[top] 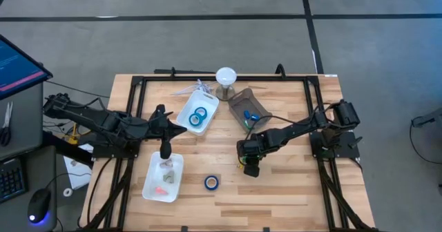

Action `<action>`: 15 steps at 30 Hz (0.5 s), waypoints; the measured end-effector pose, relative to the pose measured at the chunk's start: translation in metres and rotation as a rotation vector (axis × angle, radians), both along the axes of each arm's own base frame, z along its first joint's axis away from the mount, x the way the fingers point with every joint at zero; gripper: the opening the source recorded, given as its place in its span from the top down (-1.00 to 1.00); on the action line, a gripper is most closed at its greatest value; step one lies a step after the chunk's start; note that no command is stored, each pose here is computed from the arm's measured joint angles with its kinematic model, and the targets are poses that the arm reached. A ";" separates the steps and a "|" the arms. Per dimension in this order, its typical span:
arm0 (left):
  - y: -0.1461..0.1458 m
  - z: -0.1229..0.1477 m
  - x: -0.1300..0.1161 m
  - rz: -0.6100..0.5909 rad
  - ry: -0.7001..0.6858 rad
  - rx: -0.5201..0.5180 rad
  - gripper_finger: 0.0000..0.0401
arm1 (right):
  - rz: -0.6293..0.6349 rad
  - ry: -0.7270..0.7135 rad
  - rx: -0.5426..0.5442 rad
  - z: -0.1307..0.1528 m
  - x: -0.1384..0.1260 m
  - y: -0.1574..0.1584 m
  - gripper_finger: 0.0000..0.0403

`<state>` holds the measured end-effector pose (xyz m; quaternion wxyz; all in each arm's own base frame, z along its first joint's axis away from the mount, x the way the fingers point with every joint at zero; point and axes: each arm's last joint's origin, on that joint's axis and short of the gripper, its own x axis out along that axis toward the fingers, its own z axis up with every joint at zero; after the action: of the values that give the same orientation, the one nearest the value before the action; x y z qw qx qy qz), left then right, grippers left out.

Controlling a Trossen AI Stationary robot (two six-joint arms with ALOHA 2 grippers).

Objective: Pick and place Stapler, Stapler remover, tape
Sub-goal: Put the green stapler into the black bin

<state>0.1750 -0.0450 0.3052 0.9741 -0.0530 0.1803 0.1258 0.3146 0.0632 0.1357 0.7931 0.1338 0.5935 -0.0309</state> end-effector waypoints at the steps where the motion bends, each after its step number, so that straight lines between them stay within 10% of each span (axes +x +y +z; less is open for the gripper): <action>1: 0.000 0.000 0.000 0.000 0.001 0.000 0.99 | 0.000 0.000 0.000 0.000 0.000 0.000 0.66; 15: 0.000 -0.001 0.000 0.000 0.008 0.003 0.99 | -0.028 0.011 -0.001 0.001 0.000 -0.009 0.67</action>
<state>0.1747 -0.0449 0.3044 0.9734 -0.0512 0.1841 0.1262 0.3145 0.0542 0.1371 0.7893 0.1415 0.5959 -0.0432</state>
